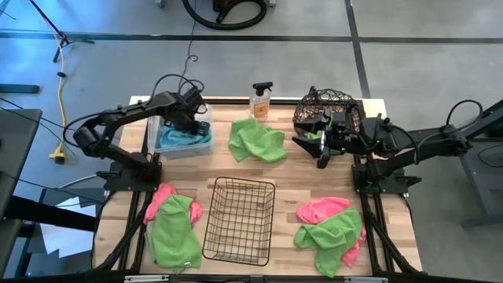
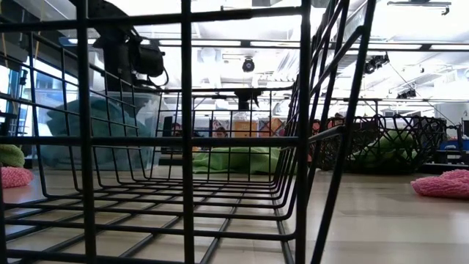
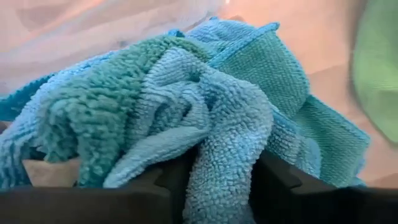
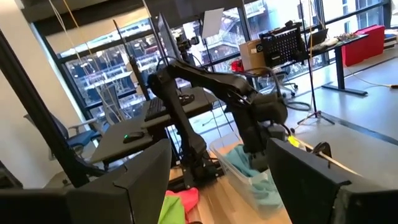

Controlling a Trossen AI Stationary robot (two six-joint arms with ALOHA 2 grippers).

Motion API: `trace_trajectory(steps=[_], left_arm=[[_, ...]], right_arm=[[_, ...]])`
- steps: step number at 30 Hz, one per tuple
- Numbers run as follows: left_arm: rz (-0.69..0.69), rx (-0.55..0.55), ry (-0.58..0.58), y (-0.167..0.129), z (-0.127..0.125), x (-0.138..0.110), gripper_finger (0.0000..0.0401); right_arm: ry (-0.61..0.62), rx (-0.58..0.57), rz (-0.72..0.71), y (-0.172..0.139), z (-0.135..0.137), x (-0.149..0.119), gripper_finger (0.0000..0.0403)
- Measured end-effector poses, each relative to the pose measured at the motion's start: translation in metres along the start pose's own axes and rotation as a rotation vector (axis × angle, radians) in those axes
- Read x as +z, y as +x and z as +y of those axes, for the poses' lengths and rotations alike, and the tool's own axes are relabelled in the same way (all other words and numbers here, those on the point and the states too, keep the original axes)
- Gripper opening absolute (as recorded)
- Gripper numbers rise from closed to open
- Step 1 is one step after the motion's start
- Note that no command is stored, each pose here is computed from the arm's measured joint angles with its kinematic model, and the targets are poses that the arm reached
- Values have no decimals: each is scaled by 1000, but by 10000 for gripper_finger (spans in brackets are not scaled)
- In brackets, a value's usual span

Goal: Sort microfiber towel by color & place in baskets

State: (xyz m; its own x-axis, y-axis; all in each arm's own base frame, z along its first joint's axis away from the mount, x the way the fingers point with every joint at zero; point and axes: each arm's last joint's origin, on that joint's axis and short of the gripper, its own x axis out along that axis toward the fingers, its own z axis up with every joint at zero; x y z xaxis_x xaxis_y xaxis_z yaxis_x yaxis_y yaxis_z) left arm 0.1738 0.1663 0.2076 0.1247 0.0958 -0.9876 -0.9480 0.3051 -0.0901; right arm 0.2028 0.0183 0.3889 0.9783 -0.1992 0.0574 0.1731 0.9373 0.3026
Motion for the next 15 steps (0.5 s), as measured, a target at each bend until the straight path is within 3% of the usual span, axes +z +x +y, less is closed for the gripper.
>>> trace_trajectory(steps=[8,15], left_arm=[[-77,-46,-6,-20,4,-5,183],[-178,-101,-4,-48,5,-7,201]], right_arm=[[-1,-1,3,0,0,0,261],[-1,0,3,0,0,0,261]])
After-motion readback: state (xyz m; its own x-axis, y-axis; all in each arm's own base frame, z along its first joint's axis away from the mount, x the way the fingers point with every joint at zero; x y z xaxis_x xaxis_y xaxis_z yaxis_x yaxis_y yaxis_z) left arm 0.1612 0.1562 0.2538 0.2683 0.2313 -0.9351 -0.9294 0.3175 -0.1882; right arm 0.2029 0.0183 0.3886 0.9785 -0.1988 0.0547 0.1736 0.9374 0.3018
